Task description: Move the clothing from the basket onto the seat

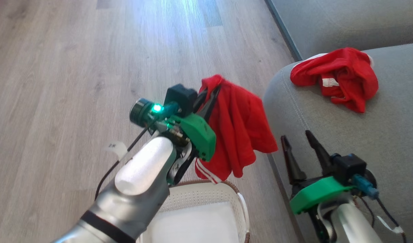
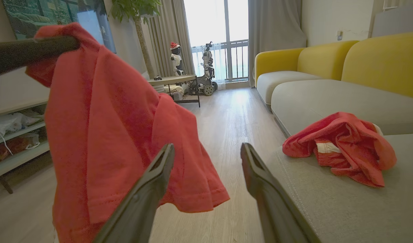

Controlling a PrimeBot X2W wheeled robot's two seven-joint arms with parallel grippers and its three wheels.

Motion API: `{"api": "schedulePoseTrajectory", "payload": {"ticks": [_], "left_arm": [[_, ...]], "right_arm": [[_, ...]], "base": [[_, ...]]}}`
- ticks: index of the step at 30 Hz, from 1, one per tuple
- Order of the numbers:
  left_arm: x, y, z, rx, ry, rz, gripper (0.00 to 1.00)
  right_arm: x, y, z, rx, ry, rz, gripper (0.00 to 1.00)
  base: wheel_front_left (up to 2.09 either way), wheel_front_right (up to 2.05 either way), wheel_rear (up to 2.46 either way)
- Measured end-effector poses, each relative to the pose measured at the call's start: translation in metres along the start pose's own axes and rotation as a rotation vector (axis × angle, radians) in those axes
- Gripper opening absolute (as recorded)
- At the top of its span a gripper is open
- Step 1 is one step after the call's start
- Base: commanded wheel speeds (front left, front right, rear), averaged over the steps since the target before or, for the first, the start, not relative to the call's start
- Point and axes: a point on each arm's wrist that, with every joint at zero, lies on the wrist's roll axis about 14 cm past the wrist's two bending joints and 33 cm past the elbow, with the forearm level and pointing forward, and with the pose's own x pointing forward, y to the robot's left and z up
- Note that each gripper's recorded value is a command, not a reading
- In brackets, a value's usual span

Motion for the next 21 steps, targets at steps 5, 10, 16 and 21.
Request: {"api": "schedulePoseTrajectory", "payload": {"ticks": [5, 10, 16, 21], "left_arm": [[0.005, -0.007, 0.027, 0.027, -0.051, -0.021, 0.0], [0.005, -0.015, 0.039, 0.042, -0.071, -0.042, 0.0], [0.0, -0.019, 0.048, 0.034, -0.095, -0.048, 0.0], [-0.005, -0.022, 0.055, 0.042, -0.118, -0.054, 0.0]], "right_arm": [[0.0, 0.025, 0.003, 0.024, -0.009, 0.072, 1.0], [0.002, 0.043, 0.007, 0.035, -0.02, 0.126, 1.0], [0.017, 0.039, 0.021, -0.005, -0.056, 0.126, 1.0], [0.027, 0.03, 0.017, -0.038, -0.036, 0.106, 1.0]], "base": [[0.0, 0.0, 0.0], [0.0, 0.0, 0.0], [0.0, 0.0, 0.0], [0.0, 0.0, 0.0]]}}
